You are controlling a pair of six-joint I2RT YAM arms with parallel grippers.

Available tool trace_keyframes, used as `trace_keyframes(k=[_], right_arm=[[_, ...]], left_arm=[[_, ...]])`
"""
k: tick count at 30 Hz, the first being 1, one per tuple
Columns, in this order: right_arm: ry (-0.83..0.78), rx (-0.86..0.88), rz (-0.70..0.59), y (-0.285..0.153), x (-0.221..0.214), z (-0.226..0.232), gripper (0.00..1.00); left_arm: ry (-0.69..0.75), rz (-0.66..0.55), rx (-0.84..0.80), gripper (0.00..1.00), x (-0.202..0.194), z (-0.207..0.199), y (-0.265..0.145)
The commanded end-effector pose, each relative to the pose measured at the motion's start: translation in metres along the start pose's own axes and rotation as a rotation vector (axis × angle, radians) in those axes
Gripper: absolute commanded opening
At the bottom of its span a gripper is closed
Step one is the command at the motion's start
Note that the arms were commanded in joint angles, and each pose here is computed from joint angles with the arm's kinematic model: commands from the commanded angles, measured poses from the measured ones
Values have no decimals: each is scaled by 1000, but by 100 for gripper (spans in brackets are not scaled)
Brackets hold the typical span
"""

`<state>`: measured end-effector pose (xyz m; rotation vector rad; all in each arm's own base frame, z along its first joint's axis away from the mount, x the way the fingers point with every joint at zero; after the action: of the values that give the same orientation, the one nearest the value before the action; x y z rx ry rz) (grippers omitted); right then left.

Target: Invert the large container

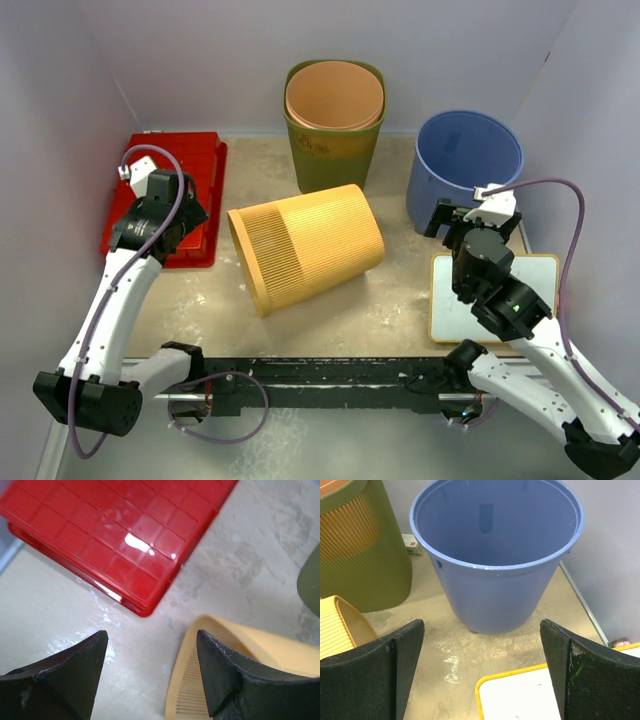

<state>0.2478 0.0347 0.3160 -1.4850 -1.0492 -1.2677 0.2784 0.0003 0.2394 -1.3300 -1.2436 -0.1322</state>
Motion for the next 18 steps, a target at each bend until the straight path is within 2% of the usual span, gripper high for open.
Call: trace_keyframes(k=[1,3,6,8,11,14,18], right_arm=[[40,4,-26,0,8,1,100],[40,7,-25,1,7,2,100],[43,14,-18,1,5,5,100],[42,24,-10,2,2,8,100],[43,47,4,4,-2,16,100],[40,79,23,7,-5,26,100],[28,141,50,10,-9,43,100]], left_arm=[[-79,-200,34,69,53,11,-32],[-126,-194,-43,60,57,-2,-41],[-161,-152,-217,58,57,-28,-56],[-184,-157,-377,60,59,-45,-76],[-200,-170,-599,70,57,-65,-103],[-161,-131,-660,77,46,-70,-108],[-78,46,-653,78,10,-78,-90]])
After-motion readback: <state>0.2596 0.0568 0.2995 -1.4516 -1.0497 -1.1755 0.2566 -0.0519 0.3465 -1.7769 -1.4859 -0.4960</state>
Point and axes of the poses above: each gripper's point midway between its finger pads, its own y axis out along the fingers, its own z axis along the line the jaws close on, x = y × z, the point moved 1 cm from there along -y, back along the fingers, and after that the axes turned 5 degrees about -y, right-handed, at the moved point
